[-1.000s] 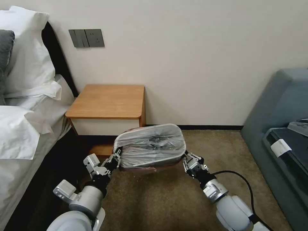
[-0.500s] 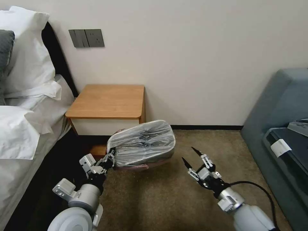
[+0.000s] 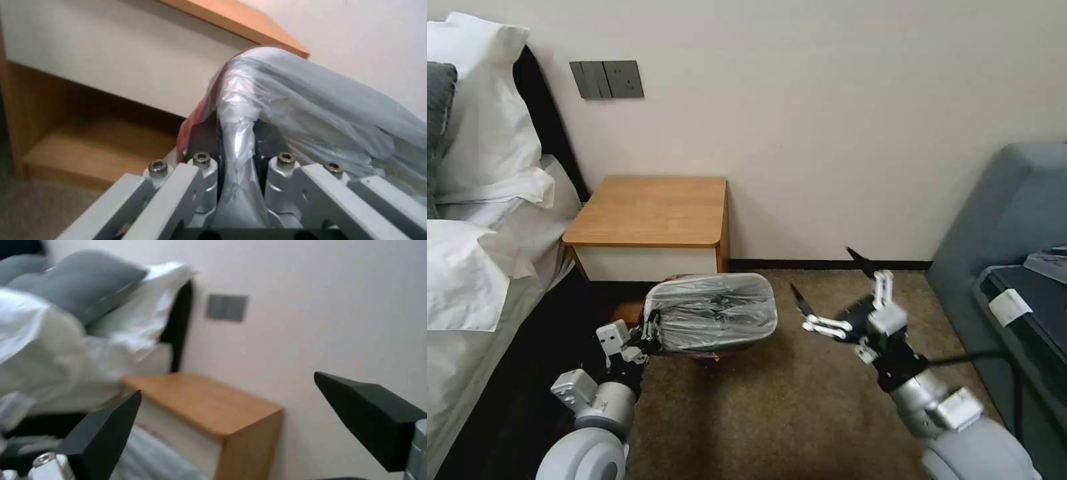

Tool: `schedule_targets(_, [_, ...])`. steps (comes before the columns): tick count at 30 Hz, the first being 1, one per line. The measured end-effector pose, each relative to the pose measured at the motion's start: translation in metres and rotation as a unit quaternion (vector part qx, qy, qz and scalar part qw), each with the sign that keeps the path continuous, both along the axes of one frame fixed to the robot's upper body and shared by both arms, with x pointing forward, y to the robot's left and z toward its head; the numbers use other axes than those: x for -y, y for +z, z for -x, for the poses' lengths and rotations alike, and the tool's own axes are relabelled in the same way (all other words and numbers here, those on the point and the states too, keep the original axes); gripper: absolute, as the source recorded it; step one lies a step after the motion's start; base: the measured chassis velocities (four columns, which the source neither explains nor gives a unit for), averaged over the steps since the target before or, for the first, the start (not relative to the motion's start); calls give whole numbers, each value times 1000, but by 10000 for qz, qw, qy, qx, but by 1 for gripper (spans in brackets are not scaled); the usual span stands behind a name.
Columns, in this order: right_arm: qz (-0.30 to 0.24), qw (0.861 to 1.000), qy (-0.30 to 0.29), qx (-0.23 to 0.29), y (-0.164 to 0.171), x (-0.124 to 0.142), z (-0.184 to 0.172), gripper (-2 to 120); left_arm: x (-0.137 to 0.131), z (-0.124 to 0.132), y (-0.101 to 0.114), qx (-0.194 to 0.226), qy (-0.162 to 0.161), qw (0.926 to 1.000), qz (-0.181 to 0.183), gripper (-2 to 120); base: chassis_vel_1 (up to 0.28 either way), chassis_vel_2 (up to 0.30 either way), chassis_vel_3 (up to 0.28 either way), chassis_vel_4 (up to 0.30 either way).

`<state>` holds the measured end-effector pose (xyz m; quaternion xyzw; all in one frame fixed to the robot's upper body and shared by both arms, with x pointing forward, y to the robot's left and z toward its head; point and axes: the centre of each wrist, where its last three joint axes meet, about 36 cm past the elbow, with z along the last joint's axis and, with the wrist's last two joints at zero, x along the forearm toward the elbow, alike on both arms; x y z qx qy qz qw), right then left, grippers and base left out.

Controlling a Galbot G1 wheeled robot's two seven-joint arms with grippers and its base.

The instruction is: Pick up the garbage bag from the table and place it over the trash can.

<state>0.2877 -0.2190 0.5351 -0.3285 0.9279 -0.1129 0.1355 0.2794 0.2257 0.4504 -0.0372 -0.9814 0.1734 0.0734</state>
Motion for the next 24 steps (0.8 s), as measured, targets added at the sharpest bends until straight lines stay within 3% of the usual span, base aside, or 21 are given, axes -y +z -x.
schedule_targets(2, [279,9993,245,-95,4,2,-6,96,4,0,-4,14,-78,9999,-133,8,0,0,0,0])
schedule_targets(5, [931,9924,726,-347,17,3,-22,82,14,3,-16,61,-192,9989,-431,8,0,0,0,0])
schedule_targets(9, [1194,9863,954,-619,21,-1,-32,72,21,5,-20,70,-235,9985,-483,8,0,0,0,0])
schedule_targets(16, [1498,9674,1096,-1723,-11,-25,-56,40,23,-2,-34,314,-231,9948,-940,7,0,0,0,0])
schedule_targets(20, [1729,9603,1136,-1870,-23,-29,-71,32,22,-4,-34,326,-213,9947,-950,7,0,0,0,0])
schedule_targets(24, [2118,9510,1205,-1901,-33,-39,-98,15,22,-7,-35,341,-204,9943,-985,7,0,0,0,0])
